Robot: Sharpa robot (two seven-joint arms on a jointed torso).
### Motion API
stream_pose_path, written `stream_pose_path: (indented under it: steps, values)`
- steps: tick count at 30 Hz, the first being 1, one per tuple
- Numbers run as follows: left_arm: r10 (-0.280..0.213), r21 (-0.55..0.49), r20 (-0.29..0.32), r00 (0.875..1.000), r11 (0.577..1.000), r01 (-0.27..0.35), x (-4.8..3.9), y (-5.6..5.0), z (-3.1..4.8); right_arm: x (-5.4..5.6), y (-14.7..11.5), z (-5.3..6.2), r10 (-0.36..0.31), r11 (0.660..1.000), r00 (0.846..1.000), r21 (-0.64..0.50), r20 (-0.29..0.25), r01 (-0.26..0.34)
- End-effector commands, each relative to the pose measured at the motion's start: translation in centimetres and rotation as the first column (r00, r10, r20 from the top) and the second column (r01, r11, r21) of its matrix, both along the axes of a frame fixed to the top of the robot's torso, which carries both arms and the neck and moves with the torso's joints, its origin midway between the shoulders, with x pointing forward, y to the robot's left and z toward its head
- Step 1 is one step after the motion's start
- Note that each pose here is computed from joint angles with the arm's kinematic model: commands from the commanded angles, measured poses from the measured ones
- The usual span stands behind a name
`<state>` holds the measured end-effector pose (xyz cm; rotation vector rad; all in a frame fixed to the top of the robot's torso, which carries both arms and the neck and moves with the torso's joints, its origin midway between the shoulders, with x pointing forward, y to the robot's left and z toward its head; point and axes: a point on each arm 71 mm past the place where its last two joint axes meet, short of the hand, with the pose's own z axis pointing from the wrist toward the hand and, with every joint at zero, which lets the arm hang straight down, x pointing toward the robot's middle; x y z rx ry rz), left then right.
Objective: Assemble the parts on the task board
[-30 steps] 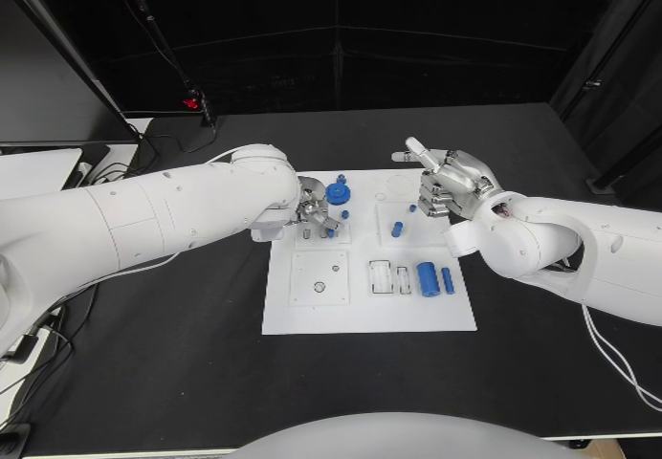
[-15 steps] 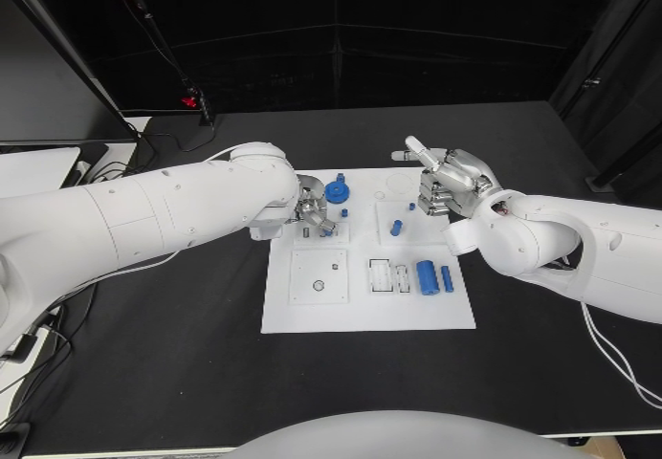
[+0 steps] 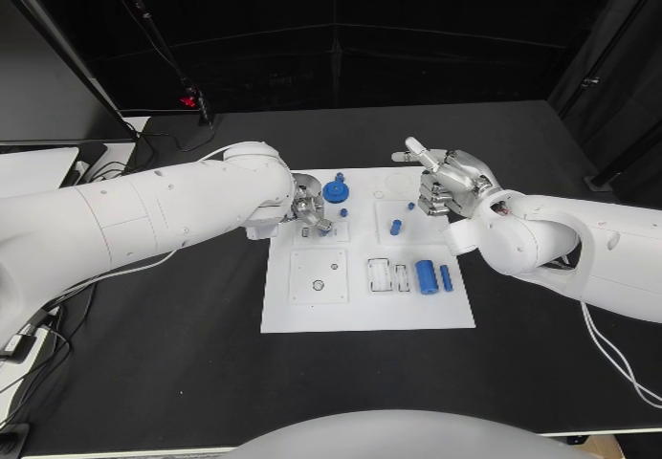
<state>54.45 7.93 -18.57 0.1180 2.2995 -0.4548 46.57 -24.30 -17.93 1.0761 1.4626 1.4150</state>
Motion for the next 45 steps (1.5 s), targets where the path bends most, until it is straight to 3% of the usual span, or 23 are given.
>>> stream_pose_path:
  steps: [1, 10, 16, 24, 45]
  values:
    - [-0.021, -0.052, 0.029, 0.999, 0.998, 0.023, -0.02, 0.0, 0.34, 0.0, 0.0, 0.0, -0.003, 1.0, 1.0, -0.002, -0.003, 0.003]
    - [-0.01, -0.124, -0.013, 1.0, 0.992, 0.009, -0.53, 1.2, 0.52, 0.0, -0.3, -0.4, -0.011, 1.0, 1.0, -0.008, -0.015, 0.011]
    - [0.018, -0.143, -0.058, 0.998, 0.989, -0.026, -0.76, 2.4, 0.41, -0.1, -0.2, -0.5, -0.008, 1.0, 1.0, -0.007, -0.016, 0.008]
    - [0.079, -0.127, -0.062, 0.995, 0.988, -0.087, -0.66, 3.9, 0.31, -0.1, -0.3, -0.5, -0.01, 1.0, 1.0, -0.007, -0.016, 0.01]
    - [0.115, -0.125, -0.04, 0.993, 0.985, -0.119, -0.64, 3.0, 0.19, -0.2, -0.3, -0.4, -0.003, 1.0, 1.0, -0.004, -0.015, 0.003]
